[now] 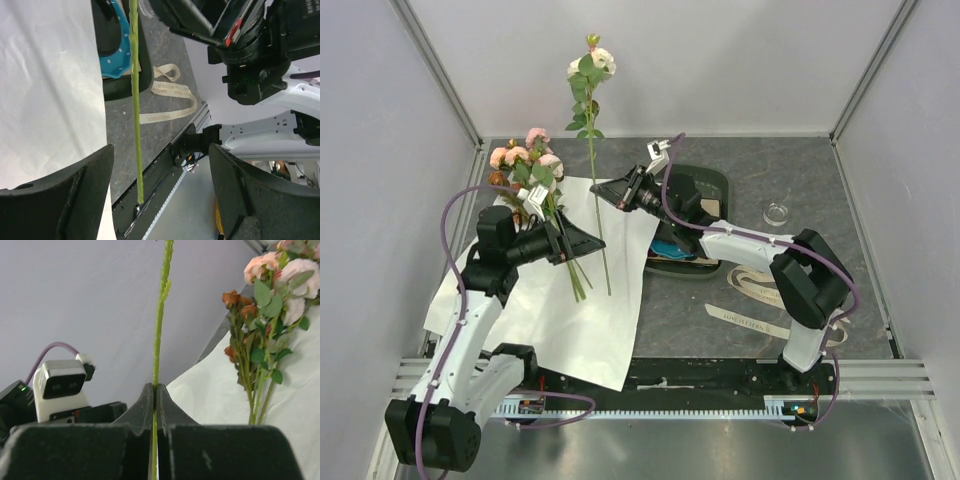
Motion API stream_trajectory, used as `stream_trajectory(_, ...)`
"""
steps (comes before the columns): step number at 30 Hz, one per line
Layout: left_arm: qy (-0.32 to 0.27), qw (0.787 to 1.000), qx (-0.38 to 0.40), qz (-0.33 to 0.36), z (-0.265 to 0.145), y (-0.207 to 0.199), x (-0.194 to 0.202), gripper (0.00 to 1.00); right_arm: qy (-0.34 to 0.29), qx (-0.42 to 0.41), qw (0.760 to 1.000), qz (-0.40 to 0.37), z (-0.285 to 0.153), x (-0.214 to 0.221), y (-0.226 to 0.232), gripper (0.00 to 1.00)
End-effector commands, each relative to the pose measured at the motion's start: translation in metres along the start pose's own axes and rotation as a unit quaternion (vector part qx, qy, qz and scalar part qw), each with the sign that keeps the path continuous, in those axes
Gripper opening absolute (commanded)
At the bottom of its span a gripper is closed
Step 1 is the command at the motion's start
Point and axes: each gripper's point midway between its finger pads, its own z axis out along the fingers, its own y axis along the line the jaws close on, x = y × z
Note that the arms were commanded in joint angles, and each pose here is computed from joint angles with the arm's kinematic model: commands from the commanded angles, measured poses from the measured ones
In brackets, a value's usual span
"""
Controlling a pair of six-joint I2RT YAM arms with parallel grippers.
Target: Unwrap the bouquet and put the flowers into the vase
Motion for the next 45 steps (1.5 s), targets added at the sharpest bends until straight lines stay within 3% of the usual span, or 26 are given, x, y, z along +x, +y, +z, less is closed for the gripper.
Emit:
stream_trajectory(1,0.016,0.995,0.072,0.070,0.002,-0.023,-0.003,0.82,-0.021,-0.114,0.993,0.033,-0.026,-0.021,0.075,0.00)
stream_trajectory(4,0.032,0.996,0.064,0.050,0.009,-0.013,-0.001,0.79,-0.020,-0.124,0.991,0.049,-0.035,-0.016,0.081,0.00)
stream_trajectory(13,0.052,0.991,0.102,0.074,0.013,-0.029,-0.009,0.52,0.000,-0.137,0.989,0.058,-0.042,0.000,0.092,0.00)
stream_trajectory(14,0.055,0.990,0.106,0.078,0.013,-0.030,-0.009,0.44,0.003,-0.137,0.989,0.056,-0.043,0.001,0.092,0.00)
stream_trajectory(17,0.062,0.988,0.113,0.090,0.012,-0.031,-0.004,0.05,0.017,-0.130,0.990,0.047,-0.045,0.007,0.089,0.00)
stream_trajectory(18,0.064,0.986,0.115,0.101,0.013,-0.032,-0.002,0.02,0.020,-0.131,0.991,0.033,-0.047,0.006,0.090,0.00)
stream_trajectory(19,0.067,0.987,0.108,0.101,0.013,-0.029,0.003,0.02,0.030,-0.119,0.992,0.029,-0.047,0.010,0.086,0.01)
stream_trajectory(23,0.075,0.984,0.092,0.136,0.012,-0.027,0.016,0.02,0.065,-0.098,0.993,-0.012,-0.045,0.013,0.078,0.27)
stream_trajectory(28,0.075,0.979,0.090,0.166,0.006,-0.031,0.028,0.02,0.097,-0.080,0.992,-0.021,-0.048,0.004,0.065,0.43)
stream_trajectory(45,0.104,0.977,0.089,0.161,0.001,-0.028,0.051,0.02,0.088,-0.054,0.993,-0.065,-0.074,-0.039,0.074,0.52)
